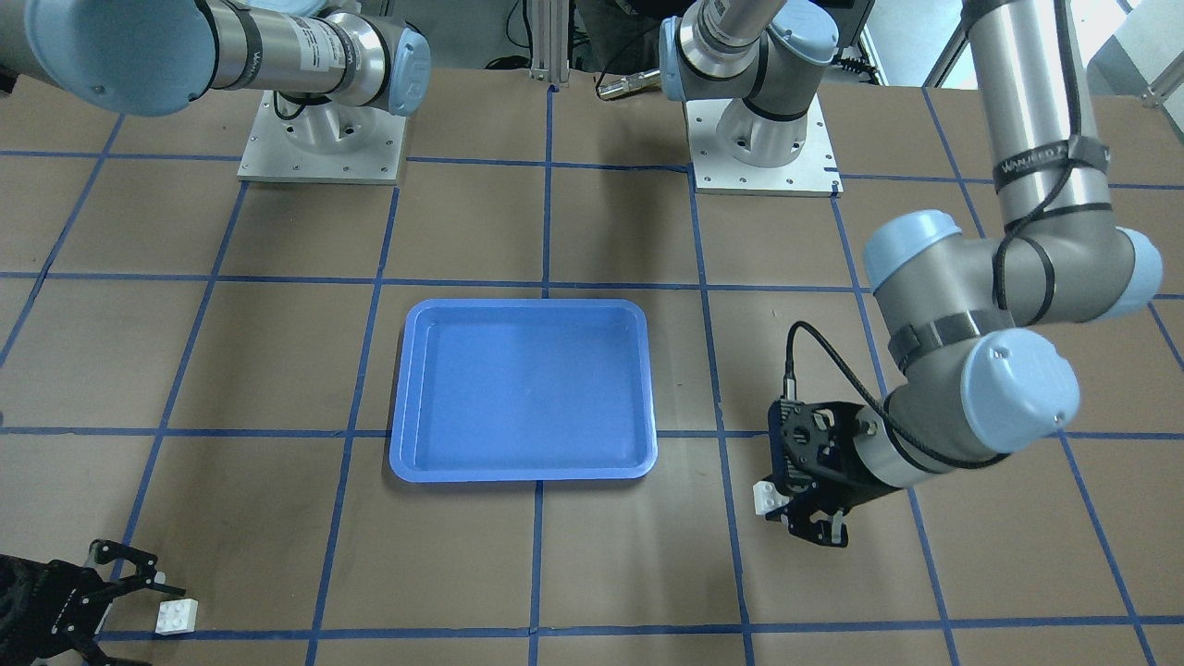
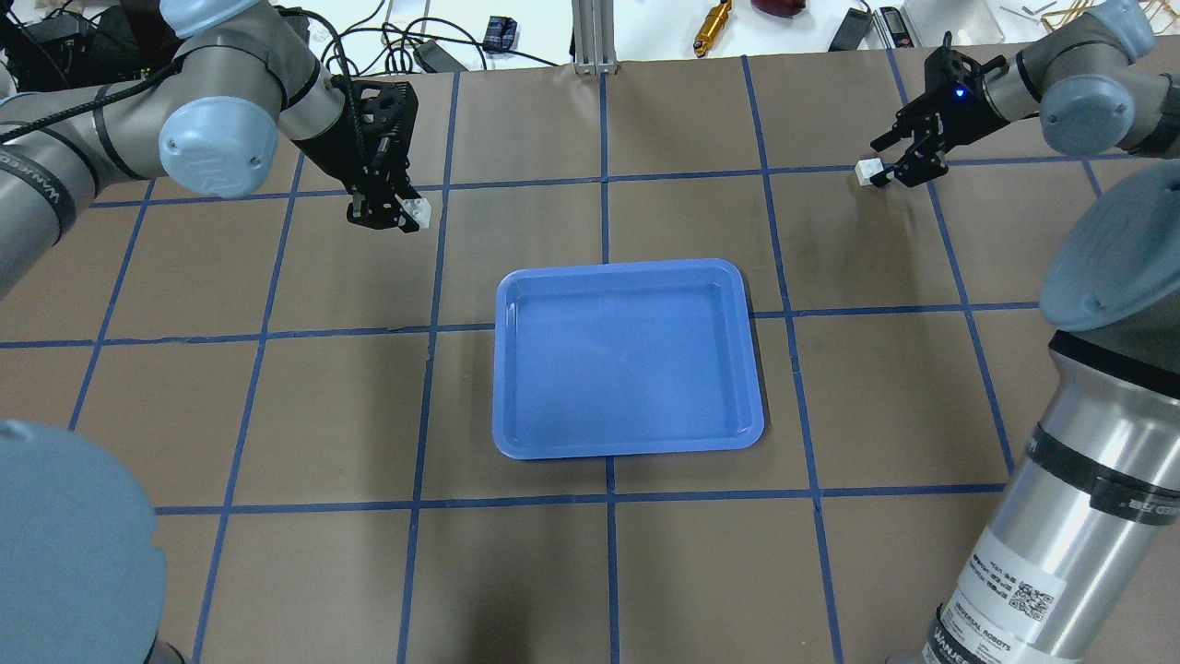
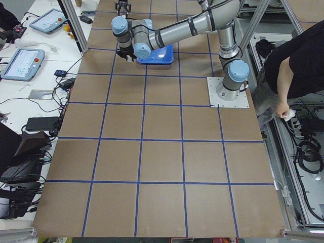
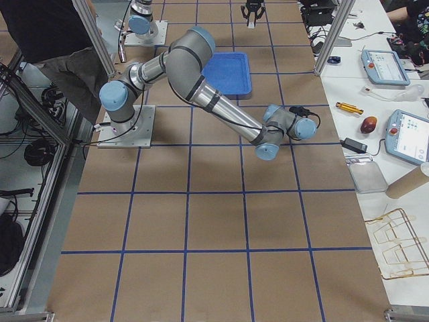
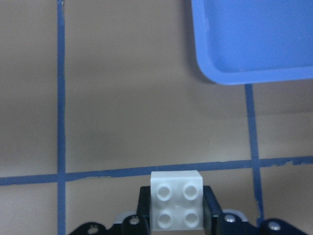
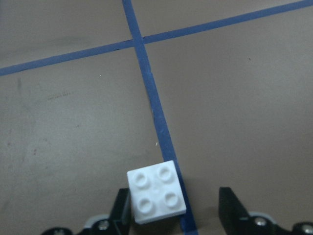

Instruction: Assemble white blocks and place on blue tray

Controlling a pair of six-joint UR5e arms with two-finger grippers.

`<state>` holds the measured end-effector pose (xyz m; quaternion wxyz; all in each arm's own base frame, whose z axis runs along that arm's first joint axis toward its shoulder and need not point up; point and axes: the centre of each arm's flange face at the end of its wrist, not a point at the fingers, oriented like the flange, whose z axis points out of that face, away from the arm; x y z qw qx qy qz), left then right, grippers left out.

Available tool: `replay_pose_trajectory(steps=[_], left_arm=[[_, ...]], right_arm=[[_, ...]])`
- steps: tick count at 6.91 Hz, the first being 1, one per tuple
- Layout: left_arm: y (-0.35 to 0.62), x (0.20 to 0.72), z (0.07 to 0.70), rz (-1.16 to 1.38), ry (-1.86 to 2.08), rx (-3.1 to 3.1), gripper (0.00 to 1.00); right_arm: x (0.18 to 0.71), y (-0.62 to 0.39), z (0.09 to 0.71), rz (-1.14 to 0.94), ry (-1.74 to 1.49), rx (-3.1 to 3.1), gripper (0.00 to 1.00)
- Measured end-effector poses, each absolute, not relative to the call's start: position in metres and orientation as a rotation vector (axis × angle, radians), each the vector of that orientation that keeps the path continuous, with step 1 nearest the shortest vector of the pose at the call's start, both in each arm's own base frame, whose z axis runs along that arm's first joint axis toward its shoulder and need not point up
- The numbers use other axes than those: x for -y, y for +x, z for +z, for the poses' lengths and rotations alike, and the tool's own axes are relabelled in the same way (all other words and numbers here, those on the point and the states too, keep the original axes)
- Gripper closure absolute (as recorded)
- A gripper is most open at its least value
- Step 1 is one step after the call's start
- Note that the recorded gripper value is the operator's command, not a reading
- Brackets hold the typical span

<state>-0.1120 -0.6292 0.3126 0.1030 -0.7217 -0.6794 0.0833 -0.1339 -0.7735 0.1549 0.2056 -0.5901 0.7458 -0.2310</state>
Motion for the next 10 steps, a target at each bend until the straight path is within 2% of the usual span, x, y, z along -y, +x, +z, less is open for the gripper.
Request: replay_pose_trajectory(steps=[1,3,6,10], left_arm=[[-0.132,0.608,0.327,0.225,-2.119,1.983,1.0],[-0.173,0.579,0.34,0.186,-2.106,1.967,1.0],[-0.228,0.559,0.316,0.156,-2.138,1.918,1.0],[-0.269,0.516,0.229,0.301,-2.096,2.051,1.0]], right_arm=[[0.774,-0.134,0.156,-0.646,-1.648,-2.079,1.0],[0.774,-0.134,0.16,-0.65,-1.659,-2.085,1.0],[0.768,-0.124,0.196,-0.647,-1.688,-2.088,1.0],[0.719,-0.068,0.241,-0.593,-1.67,-2.034,1.0]])
